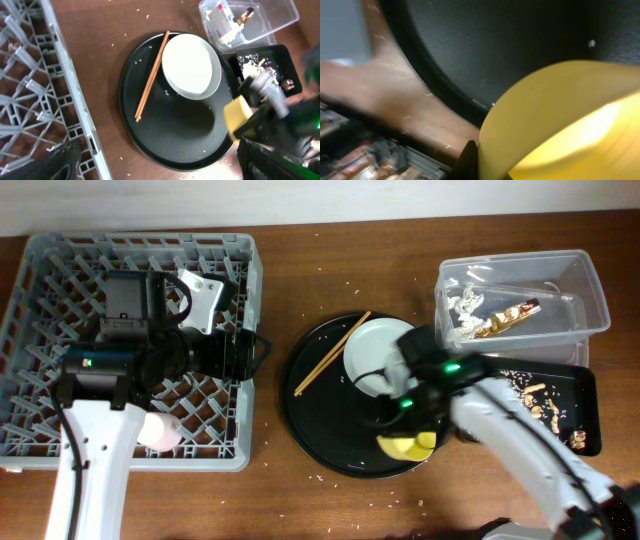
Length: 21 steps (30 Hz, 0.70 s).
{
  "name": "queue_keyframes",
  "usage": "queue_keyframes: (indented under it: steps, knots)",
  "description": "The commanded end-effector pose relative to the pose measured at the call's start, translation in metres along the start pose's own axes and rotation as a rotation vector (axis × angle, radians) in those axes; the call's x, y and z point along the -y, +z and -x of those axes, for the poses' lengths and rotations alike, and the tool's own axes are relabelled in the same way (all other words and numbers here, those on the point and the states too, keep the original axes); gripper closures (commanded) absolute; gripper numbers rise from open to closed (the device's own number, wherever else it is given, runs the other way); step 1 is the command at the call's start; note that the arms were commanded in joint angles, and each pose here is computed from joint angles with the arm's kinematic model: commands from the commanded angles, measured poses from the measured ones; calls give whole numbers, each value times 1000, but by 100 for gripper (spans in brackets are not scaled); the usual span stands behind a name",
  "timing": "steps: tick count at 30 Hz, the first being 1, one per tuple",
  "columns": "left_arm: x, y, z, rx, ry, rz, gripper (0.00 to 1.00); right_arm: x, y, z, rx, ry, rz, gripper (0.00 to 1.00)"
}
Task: Sort waste into correct bins and load items into the dishwasher rack
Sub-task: 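Set the empty yellow bowl back on the round tray with the right gripper, then grasp the chopsticks on the round tray with the left gripper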
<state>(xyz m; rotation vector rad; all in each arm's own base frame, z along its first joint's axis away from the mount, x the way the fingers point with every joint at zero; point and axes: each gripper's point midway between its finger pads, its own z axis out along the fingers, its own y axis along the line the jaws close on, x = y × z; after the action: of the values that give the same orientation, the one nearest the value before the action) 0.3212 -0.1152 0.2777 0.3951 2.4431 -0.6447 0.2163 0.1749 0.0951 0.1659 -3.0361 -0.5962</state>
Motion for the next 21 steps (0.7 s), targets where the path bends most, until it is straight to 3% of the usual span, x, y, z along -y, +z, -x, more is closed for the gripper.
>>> queue_keyframes:
  steps: [1,3,5,9,15,19,21]
  knots:
    - [-8,11,0,-30,-70,21,2,-2,37,1,-13,3,-157,95]
    - [-7,23,-3,-66,-69,10,3,-13,53,1,-51,6,-107,87]
    - [-6,34,-7,-98,-64,12,5,-18,51,5,-45,-19,-82,73]
    - [-5,75,-21,-209,-33,50,7,-25,-9,39,111,-34,-71,56]
    - [1,142,-37,-320,31,64,11,14,-118,75,317,149,-118,48]
    - [11,205,-44,-339,164,23,29,39,-142,79,355,211,-130,46]
    - [-2,230,-50,-349,198,106,39,42,-141,74,332,191,-144,45]
